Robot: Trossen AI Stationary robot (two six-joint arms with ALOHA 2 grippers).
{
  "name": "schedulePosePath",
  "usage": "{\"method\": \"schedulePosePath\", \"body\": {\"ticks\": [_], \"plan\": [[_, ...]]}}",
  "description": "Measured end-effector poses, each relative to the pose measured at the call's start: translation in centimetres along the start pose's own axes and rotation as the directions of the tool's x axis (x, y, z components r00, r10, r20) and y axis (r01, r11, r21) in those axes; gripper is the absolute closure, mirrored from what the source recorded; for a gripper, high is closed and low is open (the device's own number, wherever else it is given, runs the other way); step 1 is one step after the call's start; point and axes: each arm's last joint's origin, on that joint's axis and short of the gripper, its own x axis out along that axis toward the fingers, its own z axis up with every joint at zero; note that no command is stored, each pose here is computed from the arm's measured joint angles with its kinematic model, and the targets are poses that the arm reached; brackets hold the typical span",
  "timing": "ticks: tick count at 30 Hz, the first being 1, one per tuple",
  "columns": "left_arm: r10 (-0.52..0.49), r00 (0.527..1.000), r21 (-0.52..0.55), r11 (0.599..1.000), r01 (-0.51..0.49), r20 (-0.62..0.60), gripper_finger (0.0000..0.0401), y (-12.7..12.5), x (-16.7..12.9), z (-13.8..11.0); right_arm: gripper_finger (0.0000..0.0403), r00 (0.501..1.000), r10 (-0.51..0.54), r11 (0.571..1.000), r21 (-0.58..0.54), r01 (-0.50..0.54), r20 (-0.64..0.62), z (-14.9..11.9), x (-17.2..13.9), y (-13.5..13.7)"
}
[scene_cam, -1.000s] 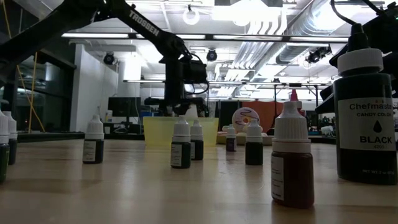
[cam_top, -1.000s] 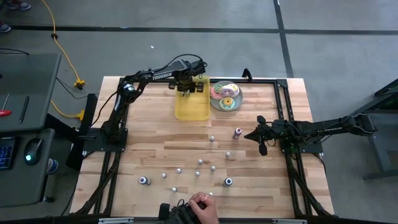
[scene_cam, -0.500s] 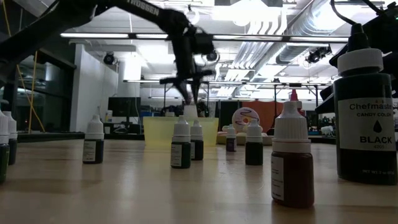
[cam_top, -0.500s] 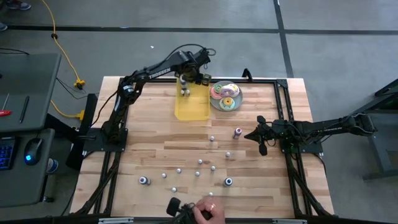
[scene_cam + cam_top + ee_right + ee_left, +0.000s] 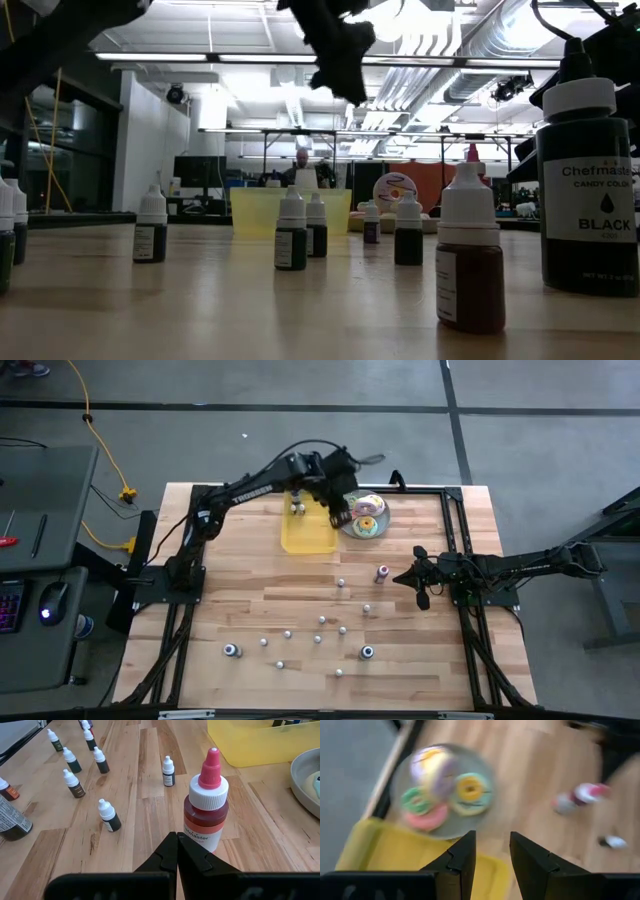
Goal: Pick & Place food coloring
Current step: Put the big pink food coloring bottle into the bin
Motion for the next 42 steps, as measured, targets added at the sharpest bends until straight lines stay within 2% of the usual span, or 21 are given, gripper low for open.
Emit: {"method": "schedulePosePath", "body": {"ticks": [3, 10, 19, 25, 32, 37, 42], "plan": [[-0.025, 1.000, 0.077, 0.997, 0.024, 0.018, 0.0285, -2.2, 0.1, 0.3, 0.0402, 1.000, 0.000, 1.000, 0.000, 0.000, 0.000, 0.0, 0.0, 0.0], [-0.046, 0.998, 0.136, 0.990, 0.040, 0.041, 0.0285, -5.9, 0.3, 0.4, 0.0402, 1.000, 0.000, 1.000, 0.000, 0.000, 0.000, 0.0, 0.0, 0.0], [-0.119, 0.993, 0.229, 0.966, 0.122, -0.028, 0.0279, -9.8, 3.6, -0.3, 0.0402, 1.000, -0.001, 1.000, 0.000, 0.001, -0.002, 0.0, 0.0, 0.0], [-0.143, 0.990, 0.278, 0.951, 0.135, 0.011, 0.0219, -11.5, 5.0, 0.0, 0.0402, 1.000, 0.000, 1.000, 0.000, 0.000, 0.001, 0.0, 0.0, 0.0], [-0.190, 0.982, 0.305, 0.934, 0.184, -0.009, 0.0140, -13.0, 6.7, -0.5, 0.0402, 1.000, 0.000, 1.000, 0.000, 0.000, 0.000, 0.0, 0.0, 0.0], [-0.232, 0.971, 0.309, 0.929, 0.203, 0.058, 0.0127, -13.3, 6.5, 0.2, 0.0402, 1.000, 0.000, 1.000, 0.000, 0.000, 0.000, 0.0, 0.0, 0.0], [-0.245, 0.962, 0.259, 0.943, 0.207, 0.122, 0.0126, -13.1, 6.5, 0.9, 0.0402, 1.000, 0.000, 1.000, 0.000, 0.000, 0.000, 0.0, 0.0, 0.0]]}}
